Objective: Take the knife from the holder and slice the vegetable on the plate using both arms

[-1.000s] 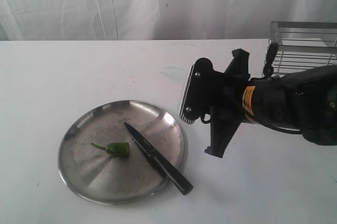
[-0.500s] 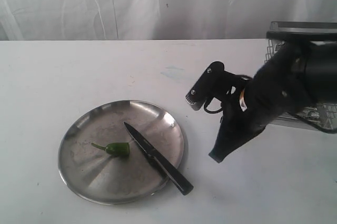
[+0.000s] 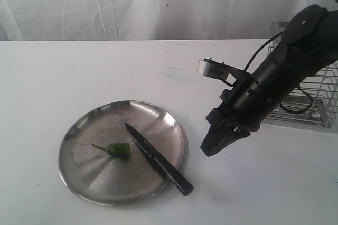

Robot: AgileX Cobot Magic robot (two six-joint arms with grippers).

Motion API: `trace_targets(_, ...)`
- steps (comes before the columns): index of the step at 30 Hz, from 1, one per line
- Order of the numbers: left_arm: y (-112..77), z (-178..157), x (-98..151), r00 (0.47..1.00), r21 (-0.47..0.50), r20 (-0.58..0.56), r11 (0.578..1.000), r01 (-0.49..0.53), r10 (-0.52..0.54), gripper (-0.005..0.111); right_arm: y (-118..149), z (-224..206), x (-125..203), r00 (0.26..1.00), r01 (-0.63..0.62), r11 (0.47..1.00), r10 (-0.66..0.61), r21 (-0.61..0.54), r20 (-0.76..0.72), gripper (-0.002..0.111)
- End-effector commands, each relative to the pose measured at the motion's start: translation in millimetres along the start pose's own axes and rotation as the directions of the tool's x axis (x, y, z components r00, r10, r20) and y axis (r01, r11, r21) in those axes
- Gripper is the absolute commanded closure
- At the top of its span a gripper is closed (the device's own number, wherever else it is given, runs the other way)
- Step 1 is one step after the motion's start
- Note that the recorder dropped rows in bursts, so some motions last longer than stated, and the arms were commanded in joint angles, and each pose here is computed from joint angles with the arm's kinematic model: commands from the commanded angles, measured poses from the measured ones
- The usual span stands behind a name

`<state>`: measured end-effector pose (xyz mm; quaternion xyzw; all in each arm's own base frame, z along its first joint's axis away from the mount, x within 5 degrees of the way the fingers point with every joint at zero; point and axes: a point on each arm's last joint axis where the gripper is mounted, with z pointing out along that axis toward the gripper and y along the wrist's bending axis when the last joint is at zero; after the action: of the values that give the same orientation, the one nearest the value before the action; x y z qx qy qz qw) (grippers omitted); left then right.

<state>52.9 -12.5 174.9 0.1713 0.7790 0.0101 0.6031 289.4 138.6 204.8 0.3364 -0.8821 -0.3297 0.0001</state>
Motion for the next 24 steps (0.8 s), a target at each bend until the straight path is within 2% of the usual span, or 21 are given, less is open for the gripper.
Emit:
trace_targets(1,-0.8,0.1,0.8,1.0,0.008,0.004,1.0,0.01,-0.01,0.107,-11.0,7.7,-4.6,1.0,0.002,1.0,-0.001,-0.023,0.021,0.107)
trace_targets(4,-0.8,0.1,0.8,1.0,0.008,0.004,1.0,0.01,-0.01,0.107,-17.9,15.5,-4.0,1.0,-0.017,0.999,0.017,-0.029,0.004,0.094)
trace_targets(8,-0.8,0.1,0.8,1.0,0.008,0.004,1.0,0.01,-0.01,0.107,-28.6,26.0,-4.5,0.999,-0.044,0.999,0.044,-0.02,-0.003,0.058)
trace_targets(9,-0.8,0.1,0.8,1.0,0.008,0.004,1.0,0.01,-0.01,0.107,-32.6,28.8,-5.7,0.998,-0.059,0.998,0.059,-0.007,0.007,0.045)
trace_targets(12,-0.8,0.1,0.8,1.0,0.008,0.004,1.0,0.01,-0.01,0.107,-38.1,33.8,-6.1,0.996,-0.083,0.997,0.083,0.002,0.008,0.028)
trace_targets(19,-0.8,0.1,0.8,1.0,0.008,0.004,1.0,0.01,-0.01,0.107,-41.7,39.7,-6.3,0.994,-0.107,0.994,0.107,-0.019,0.004,0.027)
trace_targets(24,-0.8,0.1,0.8,1.0,0.008,0.004,1.0,0.01,-0.01,0.107,-43.6,52.1,-7.6,0.984,-0.18,0.975,0.18,-0.129,-0.005,0.027)
